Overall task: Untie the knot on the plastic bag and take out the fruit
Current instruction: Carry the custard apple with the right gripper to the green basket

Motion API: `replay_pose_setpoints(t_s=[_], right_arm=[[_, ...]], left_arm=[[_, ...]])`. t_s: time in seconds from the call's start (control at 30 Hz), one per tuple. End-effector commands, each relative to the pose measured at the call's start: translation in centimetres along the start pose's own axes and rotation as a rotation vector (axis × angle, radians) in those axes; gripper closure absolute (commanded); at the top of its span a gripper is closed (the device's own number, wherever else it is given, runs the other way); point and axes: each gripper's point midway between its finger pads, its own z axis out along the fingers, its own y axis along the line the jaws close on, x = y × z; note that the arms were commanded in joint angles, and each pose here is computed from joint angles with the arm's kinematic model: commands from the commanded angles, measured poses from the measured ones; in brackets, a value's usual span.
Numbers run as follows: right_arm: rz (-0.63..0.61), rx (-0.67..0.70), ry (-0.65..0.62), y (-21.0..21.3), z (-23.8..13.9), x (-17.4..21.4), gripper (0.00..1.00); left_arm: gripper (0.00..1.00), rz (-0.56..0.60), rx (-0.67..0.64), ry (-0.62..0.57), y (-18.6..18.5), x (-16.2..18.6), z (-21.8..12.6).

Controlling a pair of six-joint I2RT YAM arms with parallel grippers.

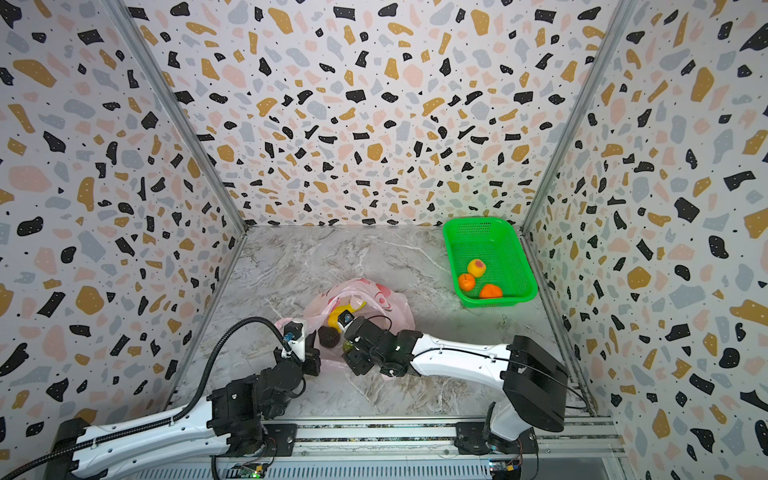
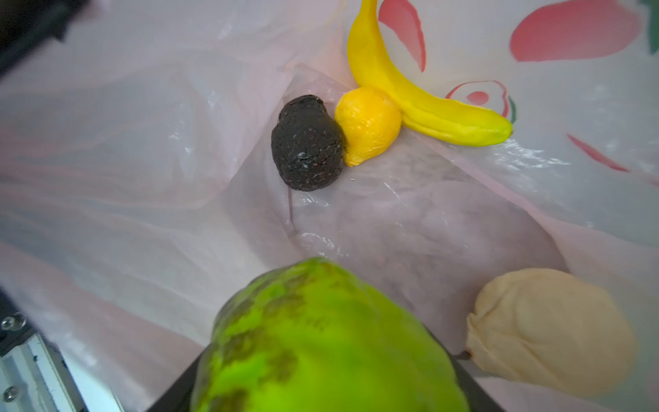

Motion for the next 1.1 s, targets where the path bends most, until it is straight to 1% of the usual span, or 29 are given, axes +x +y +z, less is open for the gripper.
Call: replay_pose_setpoints(t_s=[0.0, 0.1, 0.2, 0.37, 0.5, 0.63, 0.73, 0.83, 0.97, 1.07], right_arm=[[0.017, 0.028, -0.125, -0.9, -5.0, -5.0, 0.39], [0.049, 0.025, -0.177, -2.0, -7.7, -6.8, 0.38], [0.098, 0.037, -0.214, -4.5, -10.0, -7.6, 0.38], [0.188, 0.095, -0.281, -10.4, -12.9, -8.3, 0.37], [0.256, 0.190, -0.296, -16.5, -13.4, -7.7, 0.36], [0.360, 0.312, -0.282, -23.7, -13.4, -6.1, 0.36], [0.456, 0.422, -0.248, -29.6, -13.2, -3.6, 0.36], [0.566, 0.491, -0.240, -35.0, -13.1, -0.9, 0.36], [0.683, 0.566, -0.235, -40.8, -12.8, 2.4, 0.36], [0.732, 0.639, -0.199, -44.3, -12.5, 4.4, 0.36]], left_arm=[[1.00, -0.023, -0.015, -0.021, 0.2, -0.6, -0.1], [1.00, -0.023, -0.015, -0.018, 0.2, -0.4, -0.1], [1.00, -0.024, -0.014, -0.017, 0.1, -0.3, -0.1], [1.00, -0.020, -0.016, -0.019, 0.2, -0.5, -0.1], [1.00, -0.019, -0.017, -0.021, 0.2, -0.6, -0.1], [1.00, -0.016, -0.020, -0.024, 0.2, -0.8, -0.1], [1.00, -0.017, -0.019, -0.025, 0.2, -0.9, -0.1], [1.00, -0.017, -0.016, -0.024, 0.1, -0.8, -0.1], [1.00, -0.021, -0.017, -0.026, 0.2, -0.9, -0.2], [1.00, -0.019, -0.020, -0.028, 0.3, -1.0, -0.2]])
